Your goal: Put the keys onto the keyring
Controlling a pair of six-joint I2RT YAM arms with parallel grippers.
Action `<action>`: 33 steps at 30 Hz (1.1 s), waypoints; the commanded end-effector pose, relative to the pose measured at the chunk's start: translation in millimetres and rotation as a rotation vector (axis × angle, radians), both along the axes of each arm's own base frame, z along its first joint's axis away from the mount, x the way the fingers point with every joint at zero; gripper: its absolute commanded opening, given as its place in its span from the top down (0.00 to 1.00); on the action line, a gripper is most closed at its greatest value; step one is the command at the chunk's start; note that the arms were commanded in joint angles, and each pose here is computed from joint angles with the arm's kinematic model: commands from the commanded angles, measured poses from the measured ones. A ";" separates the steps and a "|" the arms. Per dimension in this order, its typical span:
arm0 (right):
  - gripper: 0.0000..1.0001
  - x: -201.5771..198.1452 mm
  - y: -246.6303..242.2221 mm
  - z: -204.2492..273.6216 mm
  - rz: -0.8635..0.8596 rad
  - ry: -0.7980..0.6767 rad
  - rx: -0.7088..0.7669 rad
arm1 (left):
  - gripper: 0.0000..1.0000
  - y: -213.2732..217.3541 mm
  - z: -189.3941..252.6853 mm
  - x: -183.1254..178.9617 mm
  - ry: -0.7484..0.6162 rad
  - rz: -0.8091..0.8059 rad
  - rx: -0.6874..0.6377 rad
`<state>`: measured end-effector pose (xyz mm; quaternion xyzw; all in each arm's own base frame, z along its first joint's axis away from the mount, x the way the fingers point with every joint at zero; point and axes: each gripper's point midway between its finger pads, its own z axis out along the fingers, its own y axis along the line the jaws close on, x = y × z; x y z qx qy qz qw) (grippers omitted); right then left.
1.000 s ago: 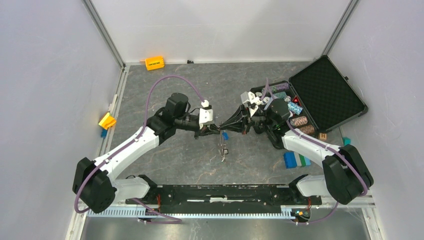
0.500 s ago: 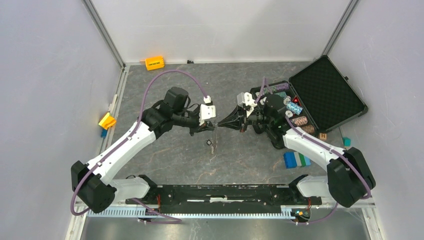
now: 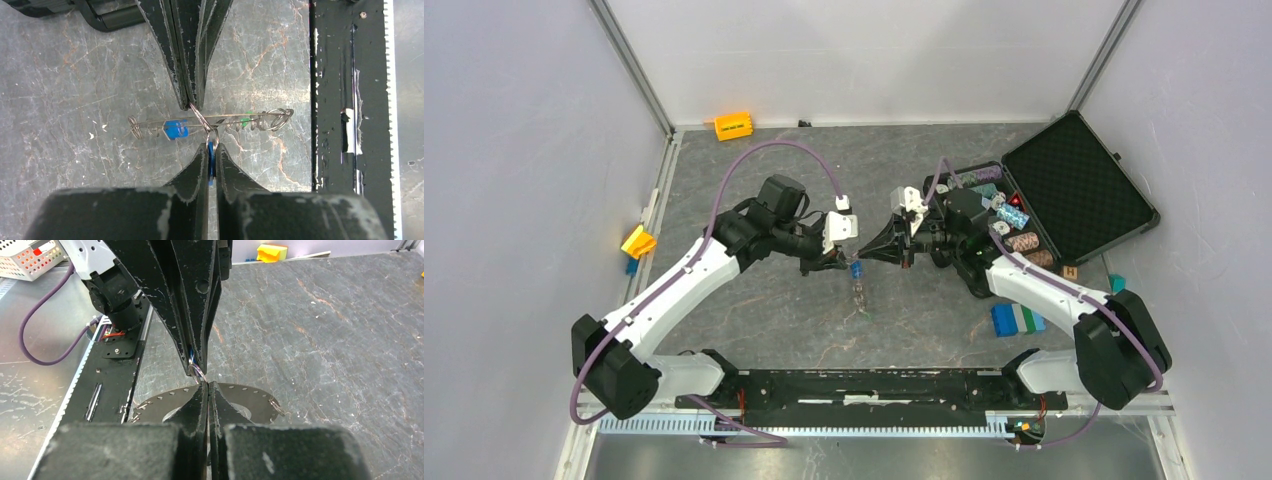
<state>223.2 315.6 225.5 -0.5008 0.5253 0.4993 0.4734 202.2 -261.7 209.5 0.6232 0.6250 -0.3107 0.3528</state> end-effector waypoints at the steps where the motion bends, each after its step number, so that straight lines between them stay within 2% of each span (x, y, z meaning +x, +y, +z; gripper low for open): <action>1: 1.00 16.8 1.9 20.4 -0.059 -0.062 0.025 | 0.98 0.2 4.1 -8.5 0.040 -0.029 0.003; 11: 0.96 0.8 19.5 7.4 0.003 -0.039 0.011 | 0.98 25.8 -5.0 -9.6 0.090 0.103 0.129; 14: 1.00 -4.5 25.2 5.3 0.027 -0.034 0.008 | 0.98 32.9 -13.9 -13.3 0.126 0.149 0.158; 17: 1.00 -9.0 28.2 6.4 0.052 -0.036 0.014 | 0.98 33.8 -16.5 -18.3 0.164 0.170 0.155; 24: 1.00 -20.6 26.2 18.6 0.087 -0.020 0.084 | 0.98 27.7 -33.2 -29.8 0.187 0.102 0.116; 29: 1.00 -23.8 25.4 22.9 0.099 -0.006 0.111 | 0.98 19.8 -39.1 -25.6 0.199 0.087 0.098; 33: 1.00 -21.6 23.8 13.9 0.088 -0.020 0.076 | 0.98 15.6 -34.0 -19.3 0.179 0.086 0.085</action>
